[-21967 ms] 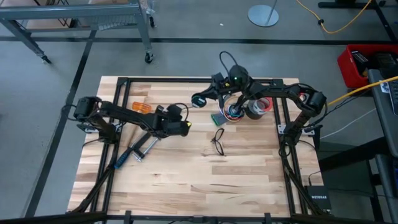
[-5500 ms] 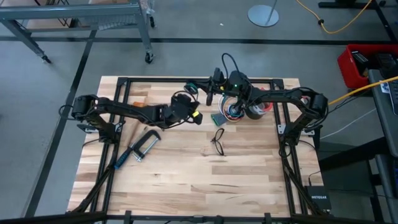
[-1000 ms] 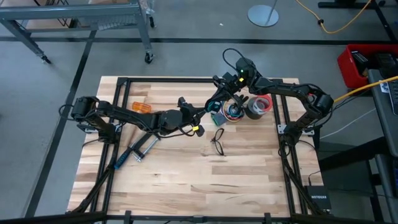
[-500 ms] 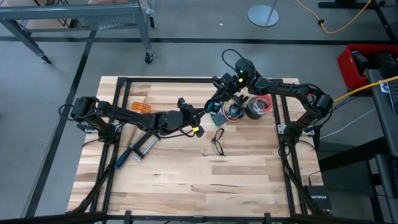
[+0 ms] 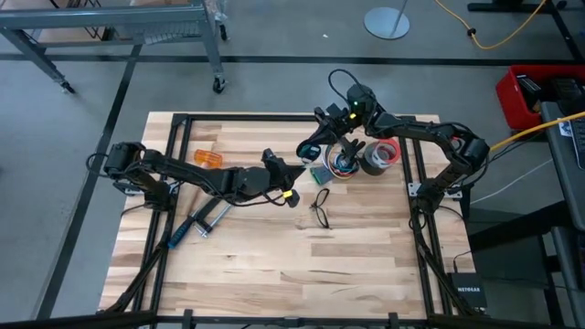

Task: Coil cords
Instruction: Coil the green wire on the black spool

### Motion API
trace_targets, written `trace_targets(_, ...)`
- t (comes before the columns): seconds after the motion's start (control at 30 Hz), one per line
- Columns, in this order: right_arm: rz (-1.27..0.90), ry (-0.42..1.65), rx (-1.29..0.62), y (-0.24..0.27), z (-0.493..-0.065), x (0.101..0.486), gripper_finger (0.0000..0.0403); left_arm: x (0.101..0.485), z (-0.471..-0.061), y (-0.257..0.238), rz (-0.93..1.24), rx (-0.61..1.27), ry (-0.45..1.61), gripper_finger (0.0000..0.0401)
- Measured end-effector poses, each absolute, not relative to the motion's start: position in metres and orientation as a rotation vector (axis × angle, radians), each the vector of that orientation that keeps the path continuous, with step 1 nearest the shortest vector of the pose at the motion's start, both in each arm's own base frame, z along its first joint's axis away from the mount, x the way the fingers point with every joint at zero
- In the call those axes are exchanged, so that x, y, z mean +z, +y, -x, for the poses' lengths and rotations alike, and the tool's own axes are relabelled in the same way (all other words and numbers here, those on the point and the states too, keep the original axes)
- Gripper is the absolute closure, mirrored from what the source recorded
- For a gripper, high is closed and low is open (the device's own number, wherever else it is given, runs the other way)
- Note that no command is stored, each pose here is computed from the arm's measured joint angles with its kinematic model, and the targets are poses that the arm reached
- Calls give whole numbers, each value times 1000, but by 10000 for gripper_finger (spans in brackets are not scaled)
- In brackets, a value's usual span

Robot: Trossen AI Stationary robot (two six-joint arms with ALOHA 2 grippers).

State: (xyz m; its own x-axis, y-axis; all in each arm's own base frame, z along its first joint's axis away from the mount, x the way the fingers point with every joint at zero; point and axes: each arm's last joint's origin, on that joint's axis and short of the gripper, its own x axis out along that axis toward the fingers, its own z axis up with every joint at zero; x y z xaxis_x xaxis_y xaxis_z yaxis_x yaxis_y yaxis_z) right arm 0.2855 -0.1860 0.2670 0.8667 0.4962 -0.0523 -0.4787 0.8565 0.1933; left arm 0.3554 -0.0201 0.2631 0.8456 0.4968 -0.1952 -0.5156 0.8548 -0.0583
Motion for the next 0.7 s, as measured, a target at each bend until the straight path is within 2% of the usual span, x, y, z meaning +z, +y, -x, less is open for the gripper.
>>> trace_targets(0.1, -180, 106, 483, -187, -286, 266, 400, 263, -355, -22, 108, 534, 178, 395)
trace_targets(0.7, -210, 138, 535, -185, -284, 262, 400, 257, -350, -21, 69, 725, 214, 395)
